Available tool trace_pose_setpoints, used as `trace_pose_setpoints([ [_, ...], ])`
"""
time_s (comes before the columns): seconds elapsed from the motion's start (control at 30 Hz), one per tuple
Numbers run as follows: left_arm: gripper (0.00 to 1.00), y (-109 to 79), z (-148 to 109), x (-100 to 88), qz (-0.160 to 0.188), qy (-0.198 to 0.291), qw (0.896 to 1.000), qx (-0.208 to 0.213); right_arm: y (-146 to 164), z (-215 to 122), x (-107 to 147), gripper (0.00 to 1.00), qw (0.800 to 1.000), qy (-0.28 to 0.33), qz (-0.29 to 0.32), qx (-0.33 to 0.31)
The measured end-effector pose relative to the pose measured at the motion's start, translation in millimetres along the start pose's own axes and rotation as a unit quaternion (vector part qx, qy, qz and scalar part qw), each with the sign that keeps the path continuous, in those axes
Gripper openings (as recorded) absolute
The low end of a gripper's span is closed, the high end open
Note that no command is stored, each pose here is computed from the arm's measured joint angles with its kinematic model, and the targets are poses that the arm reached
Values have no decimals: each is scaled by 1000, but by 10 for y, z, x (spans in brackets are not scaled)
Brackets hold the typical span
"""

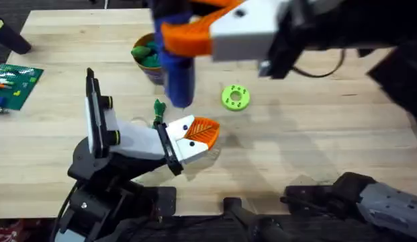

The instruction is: Pick up the gripper from the table and insert it into the empty holder that is missing its gripper. Then pick up a screw, insert it into the mounting hole, and use the screwdriver to tighten it. Finally, clean up the table by picking up the vegetable and placing it into the bucket.

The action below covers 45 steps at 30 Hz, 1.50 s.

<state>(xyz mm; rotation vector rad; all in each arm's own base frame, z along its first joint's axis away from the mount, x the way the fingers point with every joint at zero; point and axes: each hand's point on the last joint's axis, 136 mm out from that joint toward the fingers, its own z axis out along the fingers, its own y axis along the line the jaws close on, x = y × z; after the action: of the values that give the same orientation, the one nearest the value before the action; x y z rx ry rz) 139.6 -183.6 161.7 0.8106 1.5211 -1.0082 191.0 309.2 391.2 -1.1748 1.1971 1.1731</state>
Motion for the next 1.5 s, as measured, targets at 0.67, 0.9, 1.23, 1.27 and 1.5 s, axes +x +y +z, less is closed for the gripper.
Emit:
trace_pose_setpoints([
  [0.67, 16, 0, 0, 0, 0, 0, 1000, 0, 187, 97, 199, 32, 998, 24, 10, -62],
  [0.9, 16, 0, 0, 0, 0, 0, 1000, 0, 188, 100, 205, 32, 998, 24, 1, -63],
  [1.23, 16, 0, 0, 0, 0, 0, 1000, 0, 77, 196, 406, 32, 997, 41, 15, -65],
  [1.27, 16, 0, 0, 0, 0, 0, 1000, 0, 74, 200, 414, 32, 997, 42, 16, -65],
  [1.5, 16, 0, 0, 0, 0, 0, 1000, 0, 73, 202, 418, 32, 997, 42, 16, -66],
])
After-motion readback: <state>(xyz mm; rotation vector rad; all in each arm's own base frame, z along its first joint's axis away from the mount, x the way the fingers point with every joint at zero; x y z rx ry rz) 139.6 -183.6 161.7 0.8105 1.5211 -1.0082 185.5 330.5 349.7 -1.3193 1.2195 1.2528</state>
